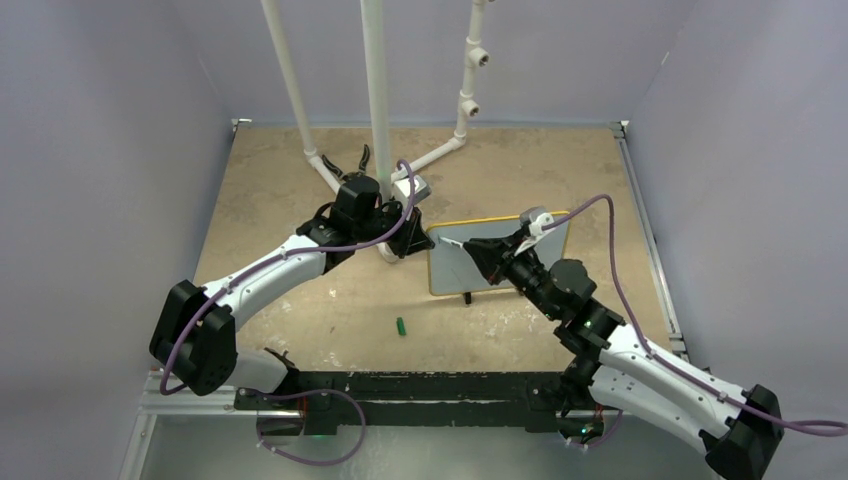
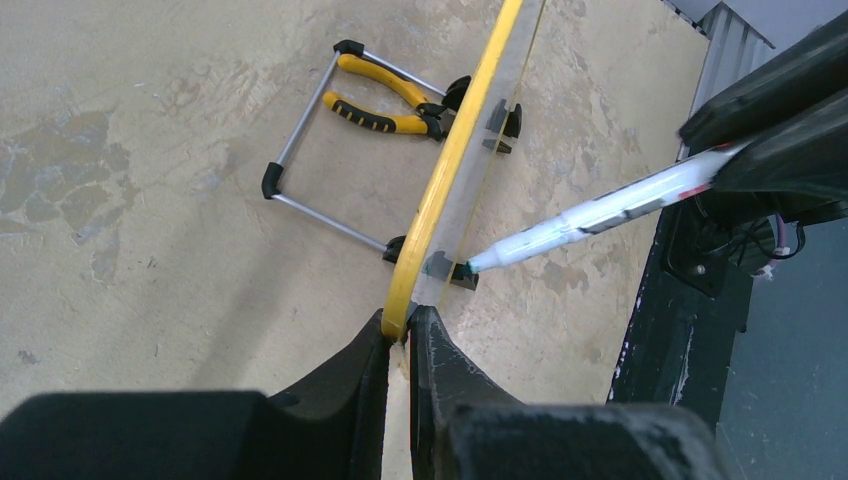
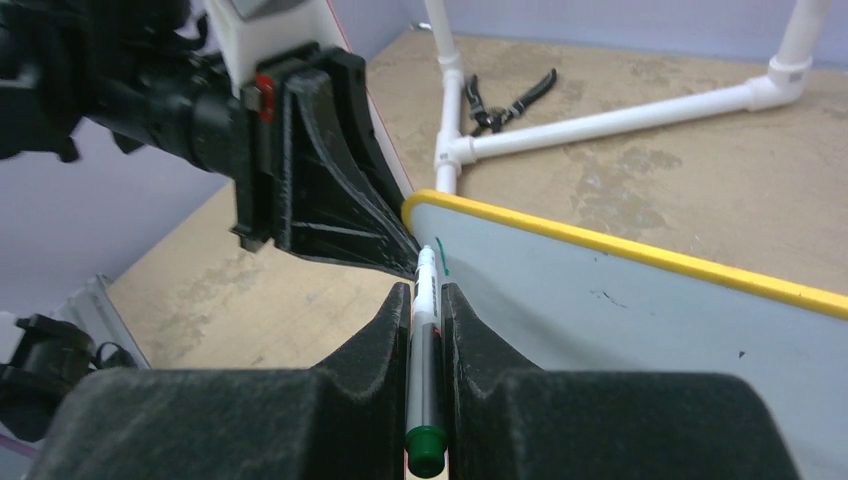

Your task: Write a sentence on the whiteboard

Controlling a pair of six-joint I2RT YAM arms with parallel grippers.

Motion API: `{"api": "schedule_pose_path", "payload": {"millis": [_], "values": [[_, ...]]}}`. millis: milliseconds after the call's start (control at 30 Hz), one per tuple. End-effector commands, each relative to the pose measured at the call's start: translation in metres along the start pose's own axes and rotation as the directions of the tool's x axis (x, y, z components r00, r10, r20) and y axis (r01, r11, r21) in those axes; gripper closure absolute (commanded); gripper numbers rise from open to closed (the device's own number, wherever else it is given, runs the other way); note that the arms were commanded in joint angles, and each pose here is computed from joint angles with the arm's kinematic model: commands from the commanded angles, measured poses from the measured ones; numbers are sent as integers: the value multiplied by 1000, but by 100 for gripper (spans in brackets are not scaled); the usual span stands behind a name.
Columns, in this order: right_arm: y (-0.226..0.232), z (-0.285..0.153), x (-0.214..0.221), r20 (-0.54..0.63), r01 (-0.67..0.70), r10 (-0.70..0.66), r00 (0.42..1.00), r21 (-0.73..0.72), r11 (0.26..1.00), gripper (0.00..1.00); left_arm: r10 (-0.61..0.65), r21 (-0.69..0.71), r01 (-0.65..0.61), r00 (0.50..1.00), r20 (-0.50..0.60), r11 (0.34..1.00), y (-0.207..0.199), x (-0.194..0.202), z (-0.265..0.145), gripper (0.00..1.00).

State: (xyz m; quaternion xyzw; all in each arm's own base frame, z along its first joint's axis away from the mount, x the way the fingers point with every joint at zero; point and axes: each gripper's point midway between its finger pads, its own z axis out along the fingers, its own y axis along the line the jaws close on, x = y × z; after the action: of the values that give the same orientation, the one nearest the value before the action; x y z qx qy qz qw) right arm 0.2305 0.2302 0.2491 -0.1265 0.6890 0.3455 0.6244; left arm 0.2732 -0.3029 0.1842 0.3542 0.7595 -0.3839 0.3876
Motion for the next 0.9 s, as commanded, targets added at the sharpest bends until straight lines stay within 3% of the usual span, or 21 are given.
{"api": "schedule_pose_path", "payload": {"millis": [0,867], "values": [[14,-5,-31,112,-27,33,993,-60,998,100,23,-36,-22,999,30,999,12,-6,-1,100],[0,9,-22,105,-12,10,994,15,1000,100,26,-28,-25,999,28,999,10,-5,-1,100]]}}
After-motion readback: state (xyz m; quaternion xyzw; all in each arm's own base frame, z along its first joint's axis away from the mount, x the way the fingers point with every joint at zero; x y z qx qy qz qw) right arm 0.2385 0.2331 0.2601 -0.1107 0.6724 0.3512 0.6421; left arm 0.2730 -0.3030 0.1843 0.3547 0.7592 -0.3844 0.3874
